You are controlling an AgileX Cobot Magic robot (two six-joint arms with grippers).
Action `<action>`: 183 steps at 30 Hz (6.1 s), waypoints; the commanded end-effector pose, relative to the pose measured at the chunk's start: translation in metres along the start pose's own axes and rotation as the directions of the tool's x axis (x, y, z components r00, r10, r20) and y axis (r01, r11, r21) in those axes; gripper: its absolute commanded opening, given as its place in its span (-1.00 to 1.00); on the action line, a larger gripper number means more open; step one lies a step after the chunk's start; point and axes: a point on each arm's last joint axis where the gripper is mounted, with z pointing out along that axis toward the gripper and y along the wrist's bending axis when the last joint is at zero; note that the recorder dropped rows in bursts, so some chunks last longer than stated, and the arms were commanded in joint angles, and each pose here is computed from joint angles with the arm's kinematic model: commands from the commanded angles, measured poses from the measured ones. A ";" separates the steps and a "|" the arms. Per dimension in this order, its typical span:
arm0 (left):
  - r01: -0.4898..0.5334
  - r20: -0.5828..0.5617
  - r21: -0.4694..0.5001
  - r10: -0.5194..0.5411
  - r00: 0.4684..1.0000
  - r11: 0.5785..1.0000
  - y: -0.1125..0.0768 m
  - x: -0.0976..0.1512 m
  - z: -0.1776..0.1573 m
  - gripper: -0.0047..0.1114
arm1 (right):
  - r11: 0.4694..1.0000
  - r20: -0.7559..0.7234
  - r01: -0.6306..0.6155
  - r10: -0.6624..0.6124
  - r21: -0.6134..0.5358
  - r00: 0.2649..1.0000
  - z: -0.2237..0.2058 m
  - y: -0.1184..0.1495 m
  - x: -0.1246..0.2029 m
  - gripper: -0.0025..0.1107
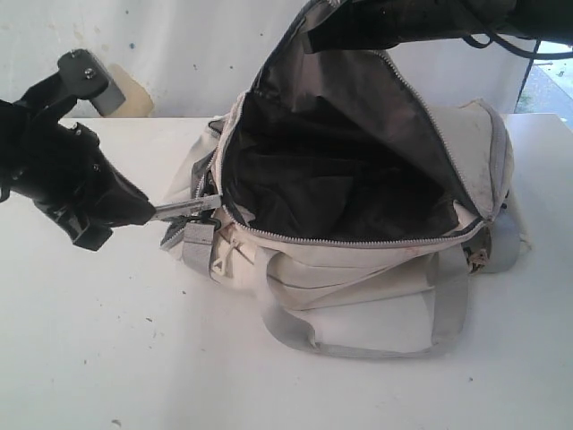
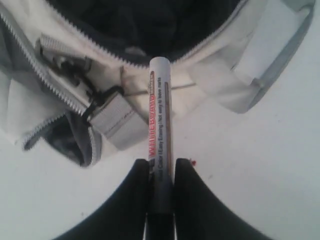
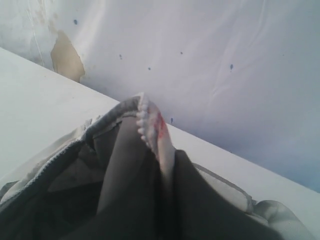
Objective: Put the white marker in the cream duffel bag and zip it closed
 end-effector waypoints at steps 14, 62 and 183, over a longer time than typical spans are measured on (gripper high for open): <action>-0.284 0.306 -0.043 0.283 0.909 0.958 0.014 -0.031 0.046 -0.92 | 0.999 0.060 -0.016 0.014 0.032 0.998 -0.003 -0.007 -0.008 -0.96; 0.468 -0.180 -0.476 -0.603 0.777 0.745 0.025 -0.031 0.014 -0.29 | 0.998 -0.126 -0.023 0.016 -0.050 0.992 -0.003 0.002 0.009 -0.96; 0.409 0.183 0.291 -0.469 0.864 0.865 -0.131 -0.152 0.187 -0.13 | 0.595 -0.571 -0.783 0.711 0.179 0.410 -0.076 -0.098 0.109 -0.96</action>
